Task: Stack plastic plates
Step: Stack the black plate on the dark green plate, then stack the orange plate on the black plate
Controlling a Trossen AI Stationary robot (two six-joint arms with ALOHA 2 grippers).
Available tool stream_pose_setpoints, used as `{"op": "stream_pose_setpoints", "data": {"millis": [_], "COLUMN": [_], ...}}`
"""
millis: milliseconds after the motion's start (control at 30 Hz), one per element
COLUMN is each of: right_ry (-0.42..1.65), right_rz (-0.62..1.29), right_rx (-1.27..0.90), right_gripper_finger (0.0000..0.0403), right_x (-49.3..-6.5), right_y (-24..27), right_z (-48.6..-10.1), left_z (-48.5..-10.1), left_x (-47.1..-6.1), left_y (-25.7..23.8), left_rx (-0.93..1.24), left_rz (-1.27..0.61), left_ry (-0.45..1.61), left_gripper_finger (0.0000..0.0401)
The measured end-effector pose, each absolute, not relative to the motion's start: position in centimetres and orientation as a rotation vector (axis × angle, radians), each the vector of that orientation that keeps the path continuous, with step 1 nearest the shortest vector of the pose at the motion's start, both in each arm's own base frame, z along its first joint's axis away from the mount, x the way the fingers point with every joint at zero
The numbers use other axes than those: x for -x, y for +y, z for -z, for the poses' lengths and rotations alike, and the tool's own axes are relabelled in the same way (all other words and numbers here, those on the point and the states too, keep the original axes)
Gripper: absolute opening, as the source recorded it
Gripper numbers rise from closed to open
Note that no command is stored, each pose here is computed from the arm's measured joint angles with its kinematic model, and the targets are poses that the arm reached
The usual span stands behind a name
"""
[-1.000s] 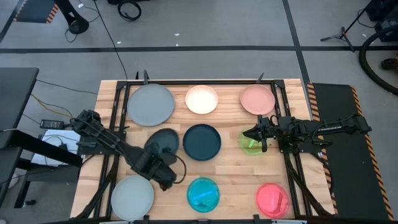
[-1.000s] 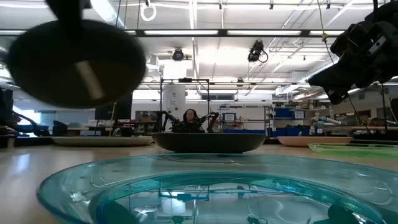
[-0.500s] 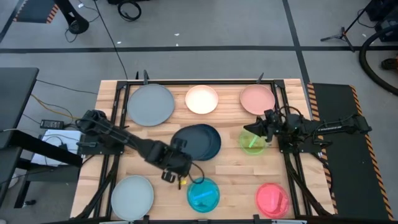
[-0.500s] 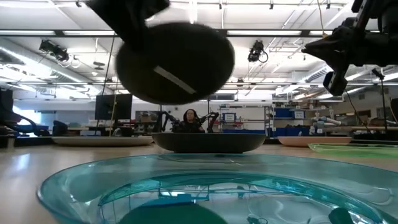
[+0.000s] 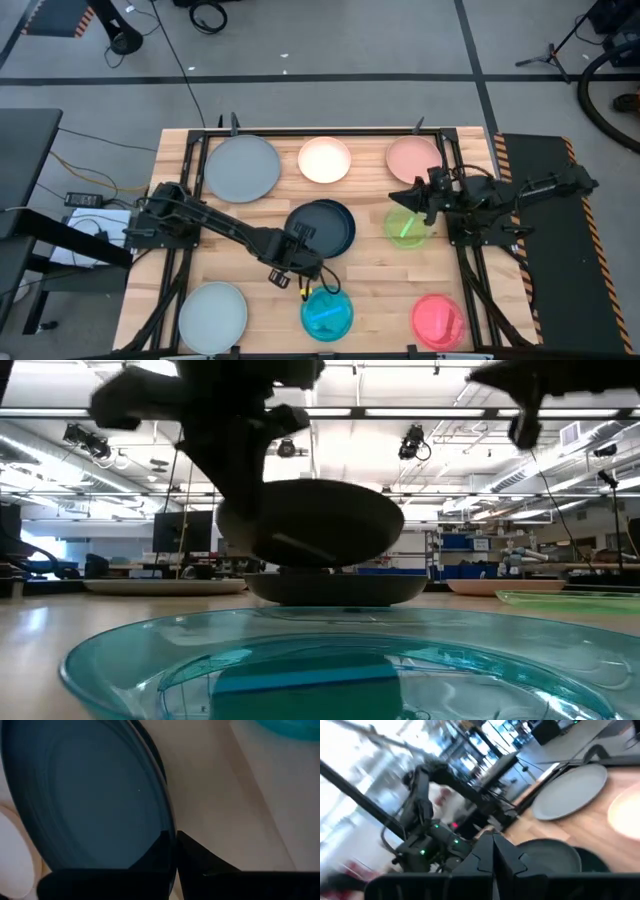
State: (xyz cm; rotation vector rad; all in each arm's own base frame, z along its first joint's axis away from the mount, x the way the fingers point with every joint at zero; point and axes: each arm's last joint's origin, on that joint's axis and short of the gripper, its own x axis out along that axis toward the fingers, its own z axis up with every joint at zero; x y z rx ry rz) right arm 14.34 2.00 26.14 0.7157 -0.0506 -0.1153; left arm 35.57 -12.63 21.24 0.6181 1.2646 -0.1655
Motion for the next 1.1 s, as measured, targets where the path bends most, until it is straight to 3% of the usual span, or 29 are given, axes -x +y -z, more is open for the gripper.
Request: {"op": "stream_pose_setpoints", "data": {"millis": [200, 533, 767, 933, 1100], "right_ry": [0.213, 0.361, 0.425, 0.458, 0.522], "right_rz": [0.151, 0.243, 0.219, 0.226, 0.255], "right_rx": [-0.485, -0.419, -0.442, -0.394, -0.299], "right_gripper_finger": [0.0006, 0.0026, 0.0075, 0.0114, 0.0121], "right_x": [-18.0, -22.4, -23.7, -24.2, -24.8], "right_y": [4.4, 5.8, 5.2, 4.6, 3.5], "right_z": [-28.8, -25.8, -24.5, -23.8, -23.6], "left_z": [-19.6, -18.7, -18.7, -18.7, -21.3], "left_x": [-37.1, -37.8, -37.9, -36.7, -35.1], "left_y": [-12.5, -11.0, -9.6, -8.7, -8.2], "left_rx": [-0.562, -0.443, -0.364, -0.428, -0.431], "left_rz": [0.126, 0.021, -0.065, -0.047, -0.048], "left_ry": [1.228, 1.262, 1.284, 1.424, 1.447], "left_gripper_finger": [0.0022, 0.0028, 0.0072, 0.011, 0.0131]}}
